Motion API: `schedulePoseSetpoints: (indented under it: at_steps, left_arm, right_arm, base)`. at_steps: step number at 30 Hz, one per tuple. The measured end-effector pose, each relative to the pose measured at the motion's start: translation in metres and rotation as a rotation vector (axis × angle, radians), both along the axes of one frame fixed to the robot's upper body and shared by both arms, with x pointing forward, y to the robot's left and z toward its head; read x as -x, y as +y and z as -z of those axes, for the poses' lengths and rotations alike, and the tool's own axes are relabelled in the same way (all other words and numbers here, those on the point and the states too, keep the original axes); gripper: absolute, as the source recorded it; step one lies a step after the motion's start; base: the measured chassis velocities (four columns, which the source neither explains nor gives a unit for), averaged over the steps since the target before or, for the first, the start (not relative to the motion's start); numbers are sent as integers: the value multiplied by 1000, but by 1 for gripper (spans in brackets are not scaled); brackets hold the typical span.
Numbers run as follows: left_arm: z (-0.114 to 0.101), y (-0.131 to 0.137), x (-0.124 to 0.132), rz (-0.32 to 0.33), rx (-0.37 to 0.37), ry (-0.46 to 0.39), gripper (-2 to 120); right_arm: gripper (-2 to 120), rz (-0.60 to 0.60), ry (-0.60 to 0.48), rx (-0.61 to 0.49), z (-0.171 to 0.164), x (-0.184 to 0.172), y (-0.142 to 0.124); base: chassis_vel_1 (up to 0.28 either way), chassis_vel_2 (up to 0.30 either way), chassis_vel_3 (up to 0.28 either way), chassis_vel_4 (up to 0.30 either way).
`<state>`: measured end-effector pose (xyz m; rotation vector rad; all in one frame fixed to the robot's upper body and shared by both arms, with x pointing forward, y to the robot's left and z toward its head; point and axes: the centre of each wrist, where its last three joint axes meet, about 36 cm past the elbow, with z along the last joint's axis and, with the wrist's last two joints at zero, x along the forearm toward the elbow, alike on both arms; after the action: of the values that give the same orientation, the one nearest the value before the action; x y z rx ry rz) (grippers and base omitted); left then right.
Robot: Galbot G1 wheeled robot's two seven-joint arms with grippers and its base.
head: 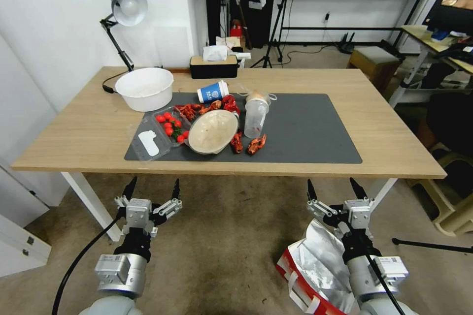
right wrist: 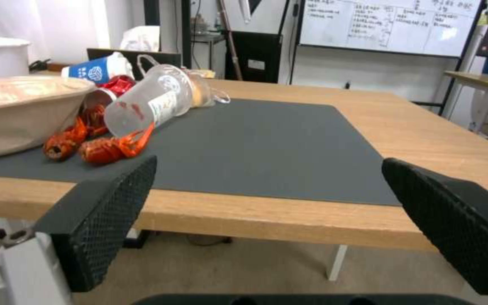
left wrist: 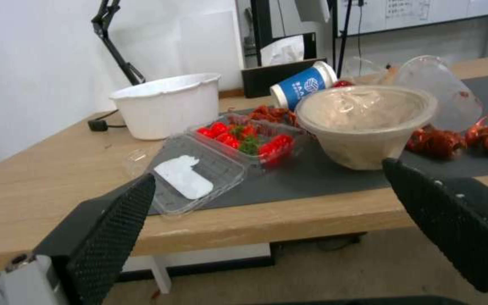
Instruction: Pick up the food delivery bag from the floor and place it on the table.
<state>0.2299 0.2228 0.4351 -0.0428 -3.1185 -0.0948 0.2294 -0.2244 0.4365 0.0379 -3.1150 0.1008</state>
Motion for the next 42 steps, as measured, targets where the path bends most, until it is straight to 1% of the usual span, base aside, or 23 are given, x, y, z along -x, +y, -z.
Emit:
schedulePoseSetpoints:
  at_steps: [1, 2, 3, 4, 5, 6, 7, 9, 10, 11, 12, 13, 24, 33, 42]
  left_arm:
    - [-1, -1, -2, -1, 13, 4, 100]
    - [-4, -3, -9, -2, 48, 7, 100]
    - [-10, -8, -19, 3, 109, 11, 100]
    - [-10, -8, -19, 3, 109, 11, 100]
    - [-15, -11, -27, 11, 155, 13, 100]
    - [-22, -15, -37, 28, 217, 7, 100]
    - [-21, -16, -40, 30, 237, 6, 100]
    - [-20, -16, -42, 31, 248, 8, 100]
    - [-18, -16, -42, 31, 250, 8, 100]
    - [-18, -16, -42, 31, 250, 8, 100]
    - [-15, -15, -43, 29, 250, 7, 100]
    - [-14, -15, -43, 28, 248, 4, 100]
    - [-6, -5, -43, 41, 203, -13, 100]
    - [-4, -4, -42, 39, 221, -10, 100]
    - [-5, -4, -40, 34, 222, 3, 100]
  right_arm:
    - [100, 8, 0, -6, -4, -2, -2]
    - [100, 22, 0, -15, -13, -6, -7]
    - [100, 35, -1, -28, -22, -10, -11]
    - [100, 35, -1, -28, -22, -10, -11]
    - [100, 43, 0, -38, -30, -13, -14]
    - [100, 55, -9, -48, -40, -16, -19]
    - [100, 53, -9, -52, -42, -17, -19]
    - [100, 58, -4, -64, -48, -19, -23]
    - [100, 61, -13, -79, -60, -21, -28]
    - [100, 61, -13, -79, -60, -21, -28]
    - [100, 61, -15, -96, -69, -23, -32]
    - [100, 56, -11, -109, -70, -23, -33]
    - [100, 48, -8, -122, -67, -23, -32]
    - [100, 49, -7, -116, -65, -23, -33]
    - [100, 50, -7, -115, -65, -23, -32]
  base:
    - [0, 0, 0, 0]
    - [0, 0, 0, 0]
    - [0, 0, 0, 0]
    - [0, 0, 0, 0]
    - [0, 0, 0, 0]
    - [0, 0, 0, 0]
    - [0, 0, 0, 0]
    - [0, 0, 0, 0]
    - [0, 0, 0, 0]
    - [0, 0, 0, 0]
    - [0, 0, 0, 0]
    - [0, 0, 0, 0]
    - [0, 0, 0, 0]
    - [0, 0, 0, 0]
    - [0, 0, 0, 0]
